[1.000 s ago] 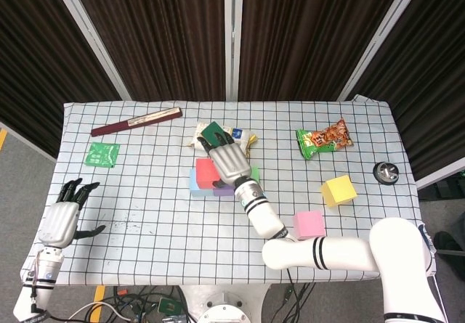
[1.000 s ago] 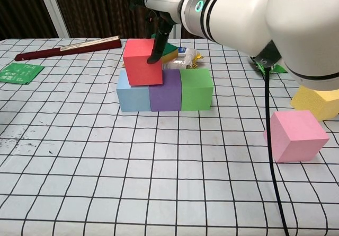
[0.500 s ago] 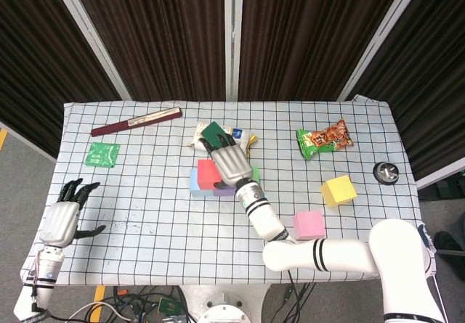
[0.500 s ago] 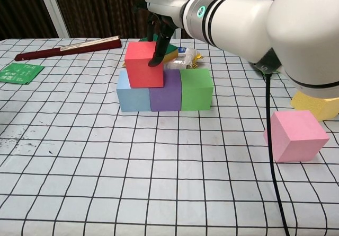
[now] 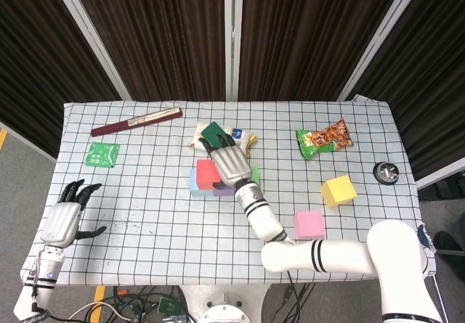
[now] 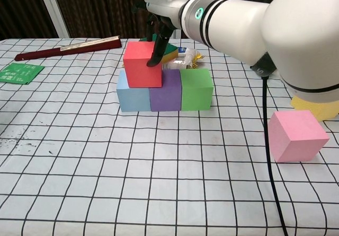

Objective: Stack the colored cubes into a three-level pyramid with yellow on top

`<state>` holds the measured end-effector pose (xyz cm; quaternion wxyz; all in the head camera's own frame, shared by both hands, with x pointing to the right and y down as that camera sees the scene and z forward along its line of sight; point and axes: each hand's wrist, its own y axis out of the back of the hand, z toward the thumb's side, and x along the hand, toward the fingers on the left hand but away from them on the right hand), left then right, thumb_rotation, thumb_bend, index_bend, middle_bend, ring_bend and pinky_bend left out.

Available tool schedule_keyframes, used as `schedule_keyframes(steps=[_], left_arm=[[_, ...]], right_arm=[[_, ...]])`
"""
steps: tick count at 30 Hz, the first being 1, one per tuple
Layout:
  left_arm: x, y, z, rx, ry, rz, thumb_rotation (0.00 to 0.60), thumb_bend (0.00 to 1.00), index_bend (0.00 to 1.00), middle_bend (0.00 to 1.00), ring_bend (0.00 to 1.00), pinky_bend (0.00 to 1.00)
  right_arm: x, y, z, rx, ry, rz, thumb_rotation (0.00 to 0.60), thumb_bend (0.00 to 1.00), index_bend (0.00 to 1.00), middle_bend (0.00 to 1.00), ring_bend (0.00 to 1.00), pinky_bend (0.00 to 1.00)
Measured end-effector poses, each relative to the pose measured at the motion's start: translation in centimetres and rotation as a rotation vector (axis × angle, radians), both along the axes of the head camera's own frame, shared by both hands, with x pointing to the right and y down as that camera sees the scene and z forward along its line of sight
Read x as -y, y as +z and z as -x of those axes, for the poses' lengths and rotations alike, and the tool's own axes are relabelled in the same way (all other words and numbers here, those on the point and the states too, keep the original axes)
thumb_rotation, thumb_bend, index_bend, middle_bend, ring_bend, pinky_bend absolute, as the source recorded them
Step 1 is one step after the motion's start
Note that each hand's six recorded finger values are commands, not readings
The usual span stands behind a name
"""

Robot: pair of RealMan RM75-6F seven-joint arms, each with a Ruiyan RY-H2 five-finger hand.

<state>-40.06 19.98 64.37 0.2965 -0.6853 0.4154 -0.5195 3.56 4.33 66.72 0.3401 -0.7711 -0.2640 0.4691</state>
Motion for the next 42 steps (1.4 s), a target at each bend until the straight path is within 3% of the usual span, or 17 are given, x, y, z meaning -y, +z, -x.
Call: schedule_keyframes(steps=[42], left_arm=[[-0.07, 0.22, -0.03, 0.000, 0.005, 0.013, 0.600, 0.00, 0.15, 0.18, 0.02, 0.04]], right_arm=[[-0.22, 0.35, 0.04, -0.006, -0.023, -0.006, 0.600, 0.12, 0.00, 0.38, 0.00, 0.00]])
